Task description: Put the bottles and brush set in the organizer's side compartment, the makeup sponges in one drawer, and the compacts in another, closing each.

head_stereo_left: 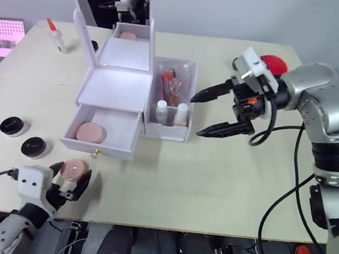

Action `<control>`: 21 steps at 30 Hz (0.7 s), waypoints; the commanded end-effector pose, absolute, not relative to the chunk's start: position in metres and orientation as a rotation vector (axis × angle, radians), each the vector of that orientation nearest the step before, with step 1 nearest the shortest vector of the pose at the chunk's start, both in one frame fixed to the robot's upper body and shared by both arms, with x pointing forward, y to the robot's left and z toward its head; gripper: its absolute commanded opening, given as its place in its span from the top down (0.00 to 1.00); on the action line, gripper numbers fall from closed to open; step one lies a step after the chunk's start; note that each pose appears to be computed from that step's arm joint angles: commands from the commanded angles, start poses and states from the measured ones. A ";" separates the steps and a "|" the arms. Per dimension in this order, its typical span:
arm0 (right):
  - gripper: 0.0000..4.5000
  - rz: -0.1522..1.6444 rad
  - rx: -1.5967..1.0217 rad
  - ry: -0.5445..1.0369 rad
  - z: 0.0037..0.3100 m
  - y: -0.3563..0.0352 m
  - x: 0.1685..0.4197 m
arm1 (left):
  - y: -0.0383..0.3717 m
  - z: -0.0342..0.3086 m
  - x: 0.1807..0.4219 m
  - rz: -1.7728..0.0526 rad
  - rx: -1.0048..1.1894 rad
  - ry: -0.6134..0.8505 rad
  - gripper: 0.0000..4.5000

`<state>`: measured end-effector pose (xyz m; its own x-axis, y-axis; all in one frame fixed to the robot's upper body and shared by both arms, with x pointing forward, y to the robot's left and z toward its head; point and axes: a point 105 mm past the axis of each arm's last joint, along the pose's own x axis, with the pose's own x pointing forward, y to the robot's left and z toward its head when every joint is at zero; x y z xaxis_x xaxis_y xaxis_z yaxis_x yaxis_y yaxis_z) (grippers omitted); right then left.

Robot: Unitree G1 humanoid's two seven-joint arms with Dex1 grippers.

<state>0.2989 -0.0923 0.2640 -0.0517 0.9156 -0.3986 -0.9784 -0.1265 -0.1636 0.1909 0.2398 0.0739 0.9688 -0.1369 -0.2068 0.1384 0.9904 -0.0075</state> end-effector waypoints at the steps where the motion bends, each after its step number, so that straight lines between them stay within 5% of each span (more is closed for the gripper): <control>1: 0.00 1.631 -0.496 0.100 0.278 -0.093 0.293 | 0.237 0.077 0.192 -0.133 0.006 0.224 0.01; 21: 0.00 1.612 -0.519 0.114 0.276 -0.097 0.295 | 0.241 0.078 0.193 -0.092 -0.039 0.242 0.01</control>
<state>0.2967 -0.0939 0.2639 -0.0413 0.9127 -0.4066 -0.9758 -0.1243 -0.1799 0.1937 0.2419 0.0729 0.9625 -0.0913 -0.2553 0.0779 0.9950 -0.0623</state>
